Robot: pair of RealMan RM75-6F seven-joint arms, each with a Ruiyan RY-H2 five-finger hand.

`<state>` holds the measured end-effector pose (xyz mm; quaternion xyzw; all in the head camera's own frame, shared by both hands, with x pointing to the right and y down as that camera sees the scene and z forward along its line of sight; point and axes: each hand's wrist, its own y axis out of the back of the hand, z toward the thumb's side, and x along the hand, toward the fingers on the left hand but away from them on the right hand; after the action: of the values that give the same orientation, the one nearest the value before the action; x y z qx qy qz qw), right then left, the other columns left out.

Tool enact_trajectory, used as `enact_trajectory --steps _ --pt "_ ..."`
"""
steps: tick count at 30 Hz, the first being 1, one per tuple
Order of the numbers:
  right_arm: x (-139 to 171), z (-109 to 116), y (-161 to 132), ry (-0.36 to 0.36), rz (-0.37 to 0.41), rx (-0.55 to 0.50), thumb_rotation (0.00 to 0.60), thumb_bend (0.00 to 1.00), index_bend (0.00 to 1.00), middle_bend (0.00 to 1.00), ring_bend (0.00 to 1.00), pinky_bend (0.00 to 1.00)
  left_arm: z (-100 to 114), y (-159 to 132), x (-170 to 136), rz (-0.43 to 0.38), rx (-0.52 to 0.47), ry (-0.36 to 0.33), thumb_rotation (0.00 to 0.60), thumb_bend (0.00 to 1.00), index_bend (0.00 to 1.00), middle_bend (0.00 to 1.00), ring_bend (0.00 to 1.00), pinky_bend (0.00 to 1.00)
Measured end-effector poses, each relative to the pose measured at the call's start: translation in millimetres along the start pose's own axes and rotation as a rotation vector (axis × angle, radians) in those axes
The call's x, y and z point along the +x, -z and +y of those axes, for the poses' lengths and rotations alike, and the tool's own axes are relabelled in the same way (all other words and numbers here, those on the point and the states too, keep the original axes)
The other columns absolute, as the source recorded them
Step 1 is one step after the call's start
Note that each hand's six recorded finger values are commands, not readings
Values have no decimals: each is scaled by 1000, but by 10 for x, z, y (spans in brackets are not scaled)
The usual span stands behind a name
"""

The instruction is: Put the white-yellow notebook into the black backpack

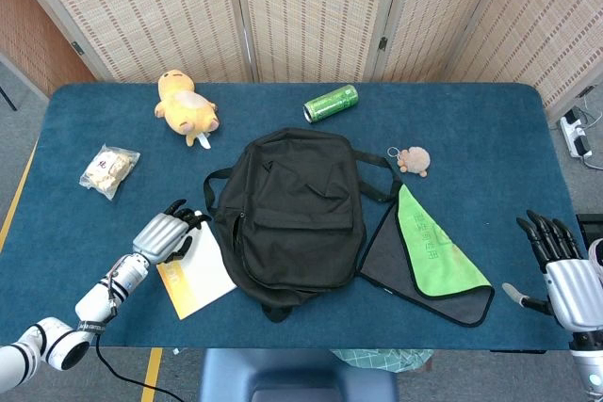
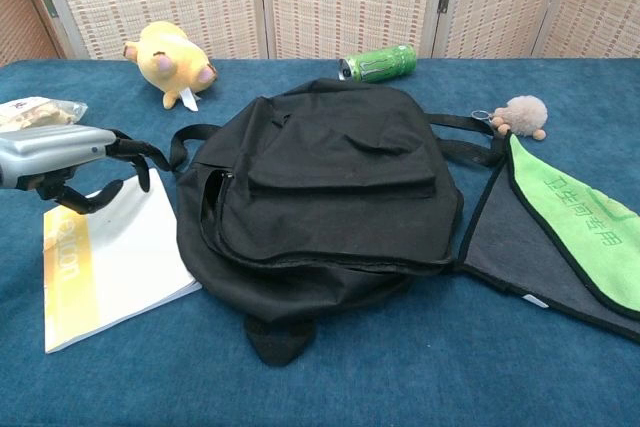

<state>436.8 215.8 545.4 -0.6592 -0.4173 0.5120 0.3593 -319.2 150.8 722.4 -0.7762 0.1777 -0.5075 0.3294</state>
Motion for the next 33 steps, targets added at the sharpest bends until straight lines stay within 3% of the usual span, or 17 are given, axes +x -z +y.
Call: enact_trajectory --steps 19,24,28,33 --pt "-15 -5 -36 2 9 5 600 165 14 55 33 0 -162 666 -488 193 4 54 600 750 258 417 215 66" --pt "-12 -15 -30 0 8 4 600 165 13 55 33 0 -60 602 -538 174 -26 -21 600 743 275 394 212 66" --pt "-9 -12 -15 2 5 3 600 163 13 55 33 0 49 414 -490 106 -52 -90 600 743 271 382 209 66" --pt "11 2 29 7 -8 1 600 165 13 55 33 0 92 167 -293 34 -43 -101 600 742 254 354 190 66"
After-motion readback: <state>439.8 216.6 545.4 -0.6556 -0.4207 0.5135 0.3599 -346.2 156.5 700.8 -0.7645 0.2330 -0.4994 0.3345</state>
